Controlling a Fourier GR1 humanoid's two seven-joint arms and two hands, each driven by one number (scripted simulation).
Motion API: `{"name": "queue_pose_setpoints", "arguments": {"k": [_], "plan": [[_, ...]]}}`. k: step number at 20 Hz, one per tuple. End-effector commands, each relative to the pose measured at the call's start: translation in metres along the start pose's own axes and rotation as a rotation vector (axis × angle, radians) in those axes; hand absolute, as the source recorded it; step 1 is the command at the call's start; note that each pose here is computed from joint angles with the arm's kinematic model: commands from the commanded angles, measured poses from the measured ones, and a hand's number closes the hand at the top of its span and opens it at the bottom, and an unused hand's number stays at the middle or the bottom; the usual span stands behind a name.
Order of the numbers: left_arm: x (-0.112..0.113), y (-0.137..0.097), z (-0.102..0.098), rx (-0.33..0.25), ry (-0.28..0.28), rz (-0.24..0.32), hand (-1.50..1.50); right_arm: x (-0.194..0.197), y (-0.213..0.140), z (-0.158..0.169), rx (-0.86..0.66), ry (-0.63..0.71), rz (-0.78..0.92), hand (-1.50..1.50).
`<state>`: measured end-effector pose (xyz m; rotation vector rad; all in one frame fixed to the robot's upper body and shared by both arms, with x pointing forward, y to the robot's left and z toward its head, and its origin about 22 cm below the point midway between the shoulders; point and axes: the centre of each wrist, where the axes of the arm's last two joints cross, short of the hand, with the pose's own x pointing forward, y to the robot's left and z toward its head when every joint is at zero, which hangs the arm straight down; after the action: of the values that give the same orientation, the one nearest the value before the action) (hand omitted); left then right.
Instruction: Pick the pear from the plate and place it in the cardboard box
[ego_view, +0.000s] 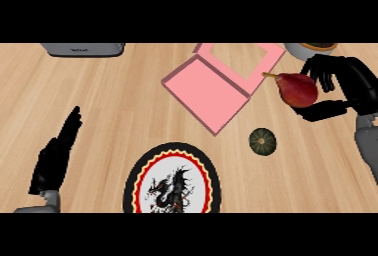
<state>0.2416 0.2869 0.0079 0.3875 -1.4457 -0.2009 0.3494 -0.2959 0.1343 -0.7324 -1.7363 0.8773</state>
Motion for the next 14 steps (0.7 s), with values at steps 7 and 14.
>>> {"name": "queue_pose_setpoints", "arguments": {"k": [7,14], "plan": [[-0.001,-0.002,0.013,0.002,-0.019,0.001,0.0,0.075,-0.002,-0.061,-0.003,-0.09,-0.11,1.5],[0.009,-0.005,0.005,-0.027,-0.02,0.01,0.0,0.112,0.025,-0.108,0.053,-0.061,-0.075,1.5]]}}
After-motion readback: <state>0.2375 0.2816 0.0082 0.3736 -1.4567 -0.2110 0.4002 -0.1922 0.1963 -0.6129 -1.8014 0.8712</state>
